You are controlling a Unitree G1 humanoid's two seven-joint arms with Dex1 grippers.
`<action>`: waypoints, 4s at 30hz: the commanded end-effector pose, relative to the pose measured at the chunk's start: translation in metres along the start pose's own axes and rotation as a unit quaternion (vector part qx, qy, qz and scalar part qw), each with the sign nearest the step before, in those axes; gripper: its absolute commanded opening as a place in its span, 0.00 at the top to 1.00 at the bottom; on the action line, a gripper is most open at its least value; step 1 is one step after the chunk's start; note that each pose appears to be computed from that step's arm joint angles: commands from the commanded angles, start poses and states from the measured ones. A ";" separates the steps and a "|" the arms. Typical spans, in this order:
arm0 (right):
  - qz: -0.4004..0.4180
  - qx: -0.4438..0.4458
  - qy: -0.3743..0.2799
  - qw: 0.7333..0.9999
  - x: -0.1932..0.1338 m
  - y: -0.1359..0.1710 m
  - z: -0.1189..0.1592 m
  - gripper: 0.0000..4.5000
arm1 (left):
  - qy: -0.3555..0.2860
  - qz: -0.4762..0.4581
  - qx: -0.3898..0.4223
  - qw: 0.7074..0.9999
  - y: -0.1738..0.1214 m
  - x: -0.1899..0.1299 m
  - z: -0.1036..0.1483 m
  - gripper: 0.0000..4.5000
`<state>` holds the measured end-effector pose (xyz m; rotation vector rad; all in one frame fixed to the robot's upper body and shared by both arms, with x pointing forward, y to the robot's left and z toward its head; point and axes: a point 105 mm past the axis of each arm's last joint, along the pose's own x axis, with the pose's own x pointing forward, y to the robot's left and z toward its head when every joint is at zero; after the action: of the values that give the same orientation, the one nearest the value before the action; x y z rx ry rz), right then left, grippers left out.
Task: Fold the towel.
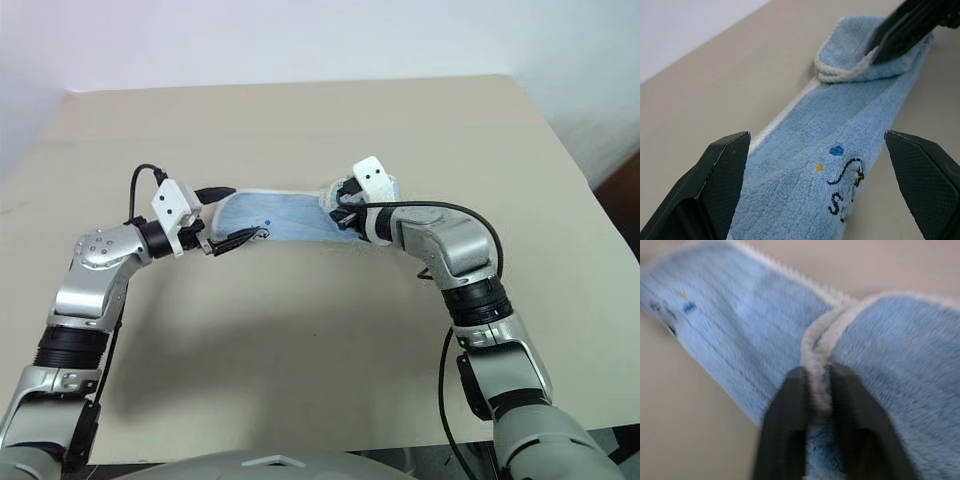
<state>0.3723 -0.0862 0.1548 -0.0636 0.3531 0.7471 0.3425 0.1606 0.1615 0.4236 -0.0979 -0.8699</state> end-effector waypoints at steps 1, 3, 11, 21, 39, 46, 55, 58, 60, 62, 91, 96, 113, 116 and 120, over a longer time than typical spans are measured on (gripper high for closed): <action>0.037 -0.011 -0.076 0.996 -0.019 0.015 0.033 0.50 | -0.030 0.020 -0.006 0.999 0.005 -0.008 0.016 0.00; 0.052 -0.013 -0.108 0.993 -0.034 0.019 0.046 0.35 | -0.046 0.038 -0.040 0.997 0.009 -0.014 0.021 0.00; -0.052 -0.055 -0.085 0.994 -0.029 -0.028 0.025 0.43 | -0.047 0.123 -0.179 0.975 0.018 -0.031 0.019 0.00; -0.061 -0.092 0.017 0.994 0.015 -0.049 -0.056 1.00 | -0.028 0.184 -0.324 0.928 -0.013 -0.034 0.020 0.00; 0.006 -0.192 -0.161 0.968 -0.038 -0.029 0.047 1.00 | 0.015 0.320 -0.637 0.702 -0.033 -0.019 -0.021 0.00; 0.005 -0.192 -0.172 0.966 -0.046 -0.023 0.049 1.00 | 0.049 0.320 -0.691 0.646 -0.034 0.004 -0.037 0.00; 0.012 -0.171 -0.167 0.971 -0.051 -0.009 0.036 1.00 | 0.008 0.290 -0.724 0.626 -0.008 0.043 -0.032 0.00; 0.018 -0.164 -0.167 0.972 -0.053 -0.004 0.035 1.00 | 0.009 0.285 -0.724 0.628 -0.007 0.047 -0.033 0.13; 0.022 -0.160 -0.163 0.973 -0.055 -0.002 0.032 1.00 | 0.004 0.283 -0.722 0.631 -0.006 0.047 -0.031 0.26; 0.025 -0.153 -0.153 0.976 -0.060 -0.002 0.026 1.00 | -0.013 0.286 -0.720 0.631 0.000 0.044 -0.029 0.43; -0.054 -0.148 -0.113 0.981 -0.071 -0.035 0.005 1.00 | -0.027 0.130 -0.268 0.954 0.009 0.050 0.065 0.99; -0.057 -0.150 -0.112 0.981 -0.072 -0.033 0.004 1.00 | 0.043 0.074 -0.222 0.971 -0.026 0.077 0.043 0.99; -0.052 -0.147 -0.122 0.980 -0.068 -0.022 0.006 1.00 | -0.052 0.041 -0.296 0.953 -0.022 0.065 0.069 0.07; -0.036 -0.151 -0.135 0.979 -0.063 -0.014 0.015 1.00 | -0.099 0.036 -0.298 0.949 -0.013 0.044 0.083 0.01; -0.015 -0.143 -0.154 0.978 -0.050 -0.006 0.030 1.00 | -0.066 0.117 -0.265 0.955 0.018 0.021 0.061 0.01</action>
<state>0.3504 -0.1286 0.1883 -0.2324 -0.0126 0.7328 0.3478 0.1169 0.2176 -0.1895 0.0017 -0.7335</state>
